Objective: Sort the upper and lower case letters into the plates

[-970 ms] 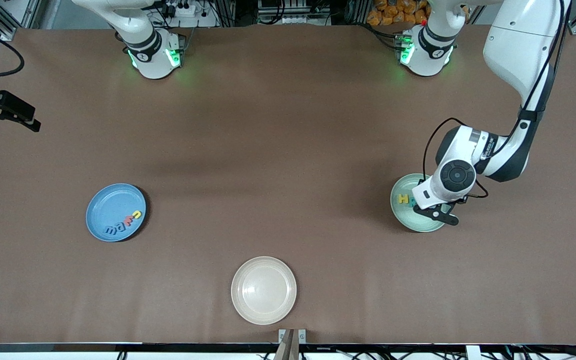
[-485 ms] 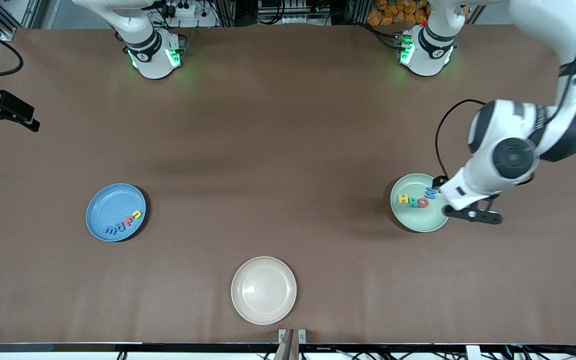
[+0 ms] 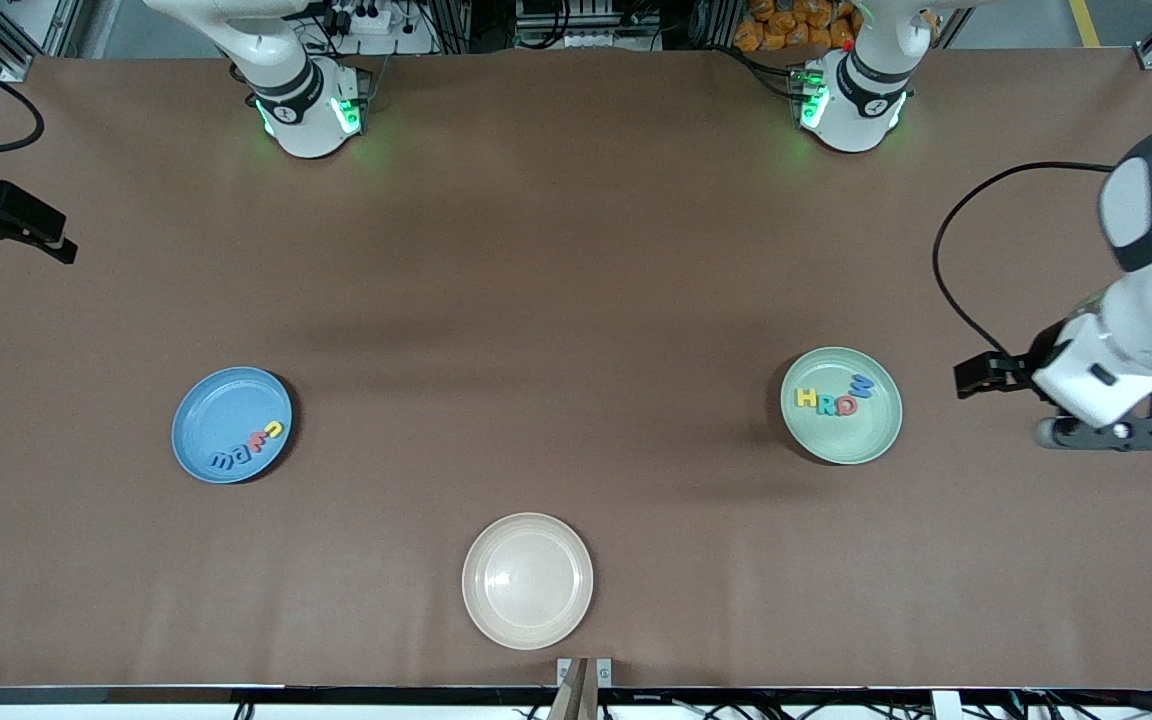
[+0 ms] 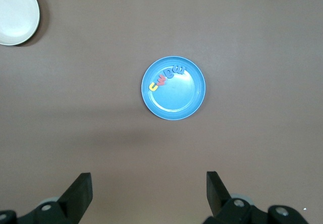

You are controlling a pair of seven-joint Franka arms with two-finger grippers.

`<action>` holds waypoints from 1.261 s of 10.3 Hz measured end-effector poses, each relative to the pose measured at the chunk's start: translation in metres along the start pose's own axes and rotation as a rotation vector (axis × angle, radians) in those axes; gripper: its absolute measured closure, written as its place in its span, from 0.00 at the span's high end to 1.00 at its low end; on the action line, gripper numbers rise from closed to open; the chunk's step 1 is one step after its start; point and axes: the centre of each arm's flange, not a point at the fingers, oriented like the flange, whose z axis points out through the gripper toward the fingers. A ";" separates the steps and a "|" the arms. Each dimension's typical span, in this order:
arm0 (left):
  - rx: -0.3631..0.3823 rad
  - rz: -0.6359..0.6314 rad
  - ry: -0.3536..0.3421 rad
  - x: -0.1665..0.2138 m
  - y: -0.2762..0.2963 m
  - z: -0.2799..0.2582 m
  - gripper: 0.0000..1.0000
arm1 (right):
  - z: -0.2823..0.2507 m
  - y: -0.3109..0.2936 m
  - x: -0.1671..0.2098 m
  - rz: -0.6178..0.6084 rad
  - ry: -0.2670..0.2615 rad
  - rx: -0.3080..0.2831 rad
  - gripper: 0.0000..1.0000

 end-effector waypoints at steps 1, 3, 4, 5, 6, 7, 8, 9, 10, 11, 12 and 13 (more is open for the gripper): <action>-0.023 -0.061 0.002 0.000 -0.009 -0.009 1.00 | 0.000 0.000 0.000 0.000 0.000 0.000 1.00; -0.033 -0.229 -0.006 -0.012 -0.008 -0.036 1.00 | 0.000 0.000 0.000 0.001 0.000 0.000 1.00; -0.038 -0.283 0.019 -0.022 -0.010 -0.062 1.00 | 0.000 0.000 0.000 0.001 0.001 0.000 1.00; -0.041 -0.315 0.036 -0.035 -0.021 -0.086 1.00 | 0.000 0.000 0.000 0.001 0.001 0.000 1.00; -0.041 -0.333 0.037 -0.048 -0.029 -0.104 1.00 | 0.000 0.001 0.000 0.001 0.001 0.000 1.00; -0.034 -0.345 0.026 -0.057 -0.031 -0.114 1.00 | 0.000 0.001 0.000 0.001 0.001 0.000 1.00; -0.030 -0.353 0.022 -0.062 -0.029 -0.118 1.00 | 0.000 0.001 0.000 0.001 0.001 0.000 1.00; -0.025 -0.367 0.022 -0.064 -0.033 -0.119 1.00 | 0.000 0.000 0.000 0.001 0.000 0.000 1.00; -0.022 -0.381 0.022 -0.064 -0.041 -0.119 1.00 | 0.000 0.001 0.000 0.001 0.000 0.000 1.00; -0.020 -0.387 0.021 -0.064 -0.043 -0.118 1.00 | 0.000 0.001 0.000 0.001 0.000 0.000 1.00; -0.020 -0.385 0.019 -0.064 -0.042 -0.118 1.00 | 0.000 0.001 0.000 0.001 0.000 0.000 1.00; -0.020 -0.364 0.019 -0.064 -0.040 -0.117 1.00 | 0.000 0.001 0.000 0.001 0.000 0.000 1.00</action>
